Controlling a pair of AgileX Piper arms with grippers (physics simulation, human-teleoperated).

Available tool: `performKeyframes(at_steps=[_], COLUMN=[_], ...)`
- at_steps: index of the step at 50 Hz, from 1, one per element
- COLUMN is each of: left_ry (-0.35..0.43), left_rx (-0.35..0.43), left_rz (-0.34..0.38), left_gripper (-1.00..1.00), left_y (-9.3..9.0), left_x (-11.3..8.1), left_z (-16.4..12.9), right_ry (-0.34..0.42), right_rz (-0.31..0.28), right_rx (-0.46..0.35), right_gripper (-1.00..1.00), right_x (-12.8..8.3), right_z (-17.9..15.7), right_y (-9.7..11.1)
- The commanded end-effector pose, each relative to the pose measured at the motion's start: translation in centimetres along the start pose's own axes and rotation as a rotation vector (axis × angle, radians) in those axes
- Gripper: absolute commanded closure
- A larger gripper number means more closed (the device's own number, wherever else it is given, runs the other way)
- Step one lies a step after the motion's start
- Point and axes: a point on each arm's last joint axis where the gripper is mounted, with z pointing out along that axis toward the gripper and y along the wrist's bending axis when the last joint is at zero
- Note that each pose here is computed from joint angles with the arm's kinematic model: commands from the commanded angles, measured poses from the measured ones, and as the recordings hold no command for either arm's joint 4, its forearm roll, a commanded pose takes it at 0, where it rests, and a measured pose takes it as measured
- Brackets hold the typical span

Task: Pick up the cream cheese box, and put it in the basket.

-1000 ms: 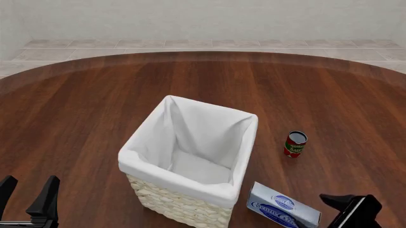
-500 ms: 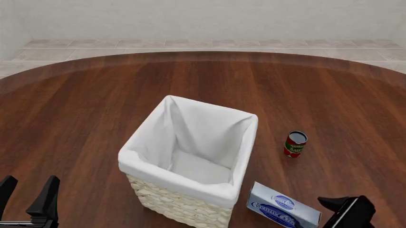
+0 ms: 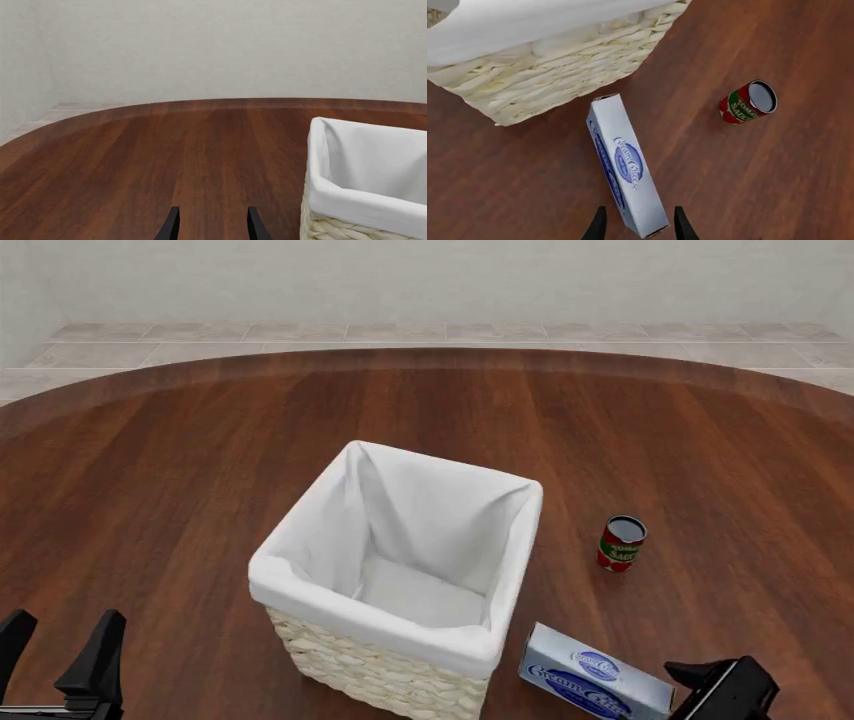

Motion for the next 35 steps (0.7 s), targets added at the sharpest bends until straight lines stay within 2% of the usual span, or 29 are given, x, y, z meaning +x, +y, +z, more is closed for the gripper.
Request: performKeyframes(at_steps=[1, 35], left_ry=[0.0, 0.0], left_rx=[0.0, 0.0], left_rz=[0.0, 0.0], left_gripper=[-1.0, -1.0], left_y=[0.0, 0.0], left_x=[0.0, 0.0], left_z=[0.0, 0.0], right_ry=[0.016, 0.058], right_rz=[0.005, 0.019], right_rx=[0.003, 0.023], right_gripper=[-1.0, -1.0], right_x=[0.6, 2.0], right_z=[0.4, 1.5], right_y=[0.1, 0.2])
